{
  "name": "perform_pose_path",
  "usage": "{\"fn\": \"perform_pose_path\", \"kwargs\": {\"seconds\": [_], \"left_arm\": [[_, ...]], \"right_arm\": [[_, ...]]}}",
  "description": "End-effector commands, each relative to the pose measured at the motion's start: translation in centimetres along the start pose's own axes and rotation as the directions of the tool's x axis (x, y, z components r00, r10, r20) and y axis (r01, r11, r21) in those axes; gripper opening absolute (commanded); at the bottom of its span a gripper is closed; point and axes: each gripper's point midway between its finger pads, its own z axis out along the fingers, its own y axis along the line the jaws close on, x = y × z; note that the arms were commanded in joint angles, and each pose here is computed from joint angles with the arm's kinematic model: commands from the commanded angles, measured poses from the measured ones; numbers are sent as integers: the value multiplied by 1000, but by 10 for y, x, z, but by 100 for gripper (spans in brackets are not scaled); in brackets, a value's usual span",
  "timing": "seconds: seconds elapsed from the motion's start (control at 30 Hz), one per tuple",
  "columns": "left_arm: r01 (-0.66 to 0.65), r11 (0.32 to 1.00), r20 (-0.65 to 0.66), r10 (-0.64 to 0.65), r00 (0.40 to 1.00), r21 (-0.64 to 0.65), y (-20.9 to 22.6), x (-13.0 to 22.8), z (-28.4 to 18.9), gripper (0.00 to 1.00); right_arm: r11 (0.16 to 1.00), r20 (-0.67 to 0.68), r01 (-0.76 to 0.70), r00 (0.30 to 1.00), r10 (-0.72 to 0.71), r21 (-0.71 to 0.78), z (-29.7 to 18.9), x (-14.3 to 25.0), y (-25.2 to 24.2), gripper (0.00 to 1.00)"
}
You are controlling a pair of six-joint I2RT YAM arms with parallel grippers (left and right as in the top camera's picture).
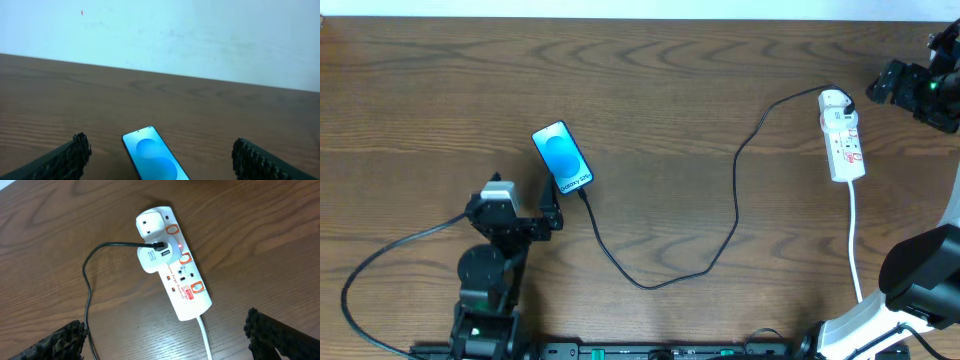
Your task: Plug charger to phone and switch on socket
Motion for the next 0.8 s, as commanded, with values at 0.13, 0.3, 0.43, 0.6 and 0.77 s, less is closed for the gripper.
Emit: {"fn": "perform_pose_path", "kwargs": {"seconds": [0.13,0.3,0.43,0.6,0.77], "left_arm": [[-7,1000,72,7,997,6,2,6,-12,92],[-6,1000,110,5,994,12,3,10,-17,93],[-6,1000,121,4,993,14,3,9,-21,92],[-6,1000,113,5,994,13,3,11,-22,92],[-8,1000,66,7,998,5,5,22,-21,93]], "right_arm": [[1000,15,-5,1000,5,5,-5,-3,1,99],[1000,14,-5,1000,5,5,-5,-3,1,99],[1000,15,-5,1000,5,5,-5,-3,1,99],[1000,14,-5,1000,5,5,-5,-3,1,99],[1000,15,-5,1000,5,5,-5,-3,1,99]]}}
